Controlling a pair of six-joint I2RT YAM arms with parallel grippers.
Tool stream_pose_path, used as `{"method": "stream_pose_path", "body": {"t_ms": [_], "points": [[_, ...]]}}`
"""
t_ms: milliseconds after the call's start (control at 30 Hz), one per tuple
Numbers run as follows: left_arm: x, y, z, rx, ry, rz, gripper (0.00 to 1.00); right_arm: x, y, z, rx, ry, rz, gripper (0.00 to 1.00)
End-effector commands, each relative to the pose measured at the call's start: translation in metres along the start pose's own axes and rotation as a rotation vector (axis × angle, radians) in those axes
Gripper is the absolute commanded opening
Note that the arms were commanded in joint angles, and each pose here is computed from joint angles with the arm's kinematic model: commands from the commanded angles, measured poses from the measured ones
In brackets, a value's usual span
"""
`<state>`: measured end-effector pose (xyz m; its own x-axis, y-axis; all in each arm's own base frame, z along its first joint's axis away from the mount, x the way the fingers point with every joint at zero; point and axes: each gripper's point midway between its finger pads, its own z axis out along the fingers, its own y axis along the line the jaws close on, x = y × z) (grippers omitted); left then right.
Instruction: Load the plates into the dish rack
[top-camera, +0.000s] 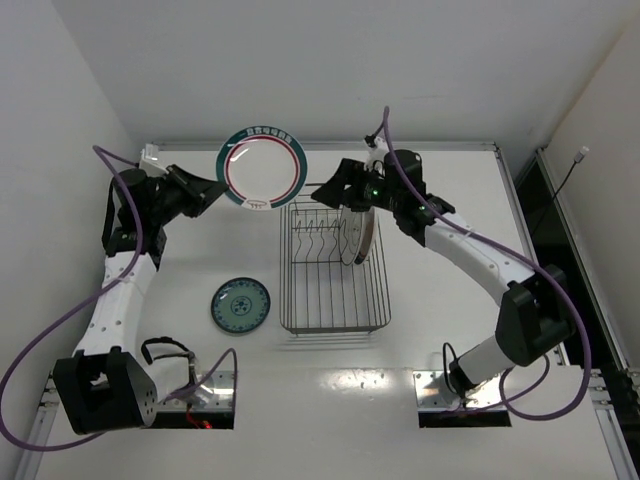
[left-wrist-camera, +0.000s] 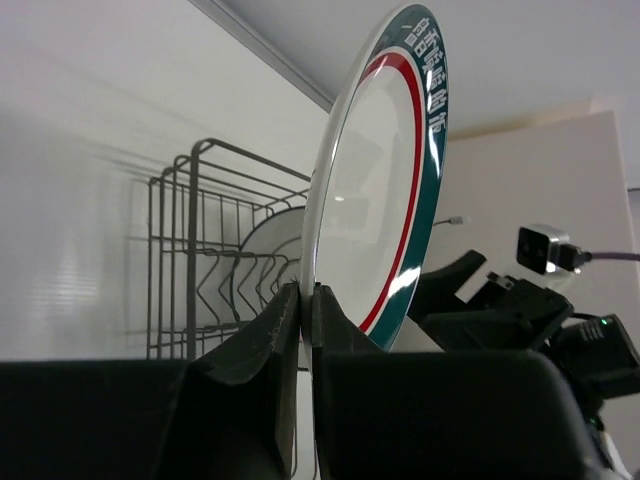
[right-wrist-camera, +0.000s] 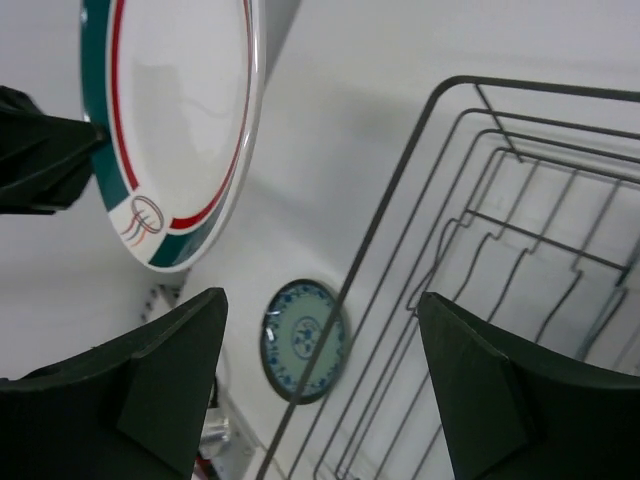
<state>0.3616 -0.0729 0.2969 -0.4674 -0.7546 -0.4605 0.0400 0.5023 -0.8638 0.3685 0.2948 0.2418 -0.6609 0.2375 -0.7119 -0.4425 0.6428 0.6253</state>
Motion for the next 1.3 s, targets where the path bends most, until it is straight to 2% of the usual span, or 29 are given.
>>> {"method": "stream_pose_path", "body": {"t_ms": [0,33,167,233,267,367,433,467,500,533,600,633,667,700,733,767,800,833,867,900,933,967,1033,1100,1167,1267], "points": [[-0.003,-0.052,-0.011,0.189,-0.006,0.041,0.0,-0.024,0.051,-0.01,-0.271,-0.095,0.056,0.75],[-0.001,-0.054,-0.011,0.193,0.003,0.032,0.0,-0.034,0.052,-0.012,-0.291,-0.135,0.056,0.75],[0.009,-0.057,-0.009,0.217,0.028,0.018,0.0,-0.039,0.058,-0.011,-0.349,-0.145,0.106,0.75],[0.024,-0.062,-0.005,0.226,0.063,0.008,0.0,-0.041,0.06,-0.009,-0.364,-0.143,0.109,0.7],[0.029,-0.06,-0.003,0.222,0.073,0.004,0.0,-0.04,0.06,-0.006,-0.374,-0.138,0.115,0.65],[0.044,-0.074,0.001,0.259,0.096,-0.005,0.0,-0.043,0.055,-0.004,-0.371,-0.142,0.138,0.59],[0.058,-0.073,0.006,0.253,0.128,-0.021,0.0,-0.043,0.055,-0.004,-0.371,-0.141,0.138,0.49],[0.06,-0.074,0.007,0.253,0.13,-0.021,0.0,-0.043,0.055,-0.004,-0.371,-0.141,0.138,0.4],[0.063,-0.078,0.007,0.265,0.135,-0.015,0.0,-0.041,0.054,-0.004,-0.364,-0.134,0.144,0.27],[0.066,-0.076,0.009,0.261,0.148,-0.019,0.0,-0.042,0.052,-0.005,-0.365,-0.131,0.143,0.03],[0.071,-0.074,0.012,0.251,0.166,0.001,0.01,-0.042,0.053,-0.011,-0.348,-0.13,0.14,0.0],[0.072,-0.073,0.012,0.24,0.171,0.015,0.08,-0.048,0.05,-0.015,-0.331,-0.148,0.134,0.0],[0.072,-0.067,0.016,0.209,0.17,0.03,0.39,-0.038,0.04,-0.015,-0.268,-0.11,0.16,0.0],[0.072,-0.058,0.019,0.168,0.177,0.047,0.57,-0.046,0.035,-0.018,-0.211,-0.141,0.152,0.0],[0.073,-0.045,0.018,0.081,0.201,0.103,0.71,-0.06,0.036,-0.026,-0.164,-0.176,0.084,0.0],[0.07,-0.035,0.018,0.015,0.197,0.136,0.94,-0.069,0.031,-0.033,-0.089,-0.192,0.058,0.0],[0.056,-0.018,0.02,-0.099,0.138,0.177,1.0,-0.063,-0.003,-0.044,0.134,-0.169,0.07,0.0],[0.05,-0.004,0.012,-0.209,0.141,0.238,1.0,-0.086,0.01,-0.057,0.199,-0.201,-0.044,0.0],[0.03,0.013,0.007,-0.335,0.056,0.275,1.0,-0.095,-0.009,-0.068,0.358,-0.229,-0.07,0.0],[0.022,0.021,0.001,-0.4,0.026,0.299,1.0,-0.077,-0.033,-0.077,0.492,-0.13,-0.097,0.0],[0.013,0.023,-0.008,-0.444,-0.015,0.318,1.0,-0.091,-0.022,-0.085,0.526,-0.149,-0.129,0.0],[0.003,0.035,-0.019,-0.534,-0.072,0.329,1.0,-0.087,-0.038,-0.098,0.652,-0.127,-0.156,0.0],[-0.004,0.041,-0.038,-0.587,-0.14,0.327,1.0,-0.09,-0.039,-0.1,0.732,-0.123,-0.221,0.0],[-0.014,0.05,-0.054,-0.652,-0.219,0.332,1.0,-0.081,-0.043,-0.096,0.772,-0.066,-0.258,0.0],[-0.014,0.058,-0.066,-0.684,-0.255,0.315,1.0,-0.059,-0.055,-0.076,0.849,0.038,-0.313,0.0],[-0.012,0.072,-0.078,-0.76,-0.263,0.314,1.0,-0.042,-0.063,-0.066,0.954,0.115,-0.402,0.0]]}}
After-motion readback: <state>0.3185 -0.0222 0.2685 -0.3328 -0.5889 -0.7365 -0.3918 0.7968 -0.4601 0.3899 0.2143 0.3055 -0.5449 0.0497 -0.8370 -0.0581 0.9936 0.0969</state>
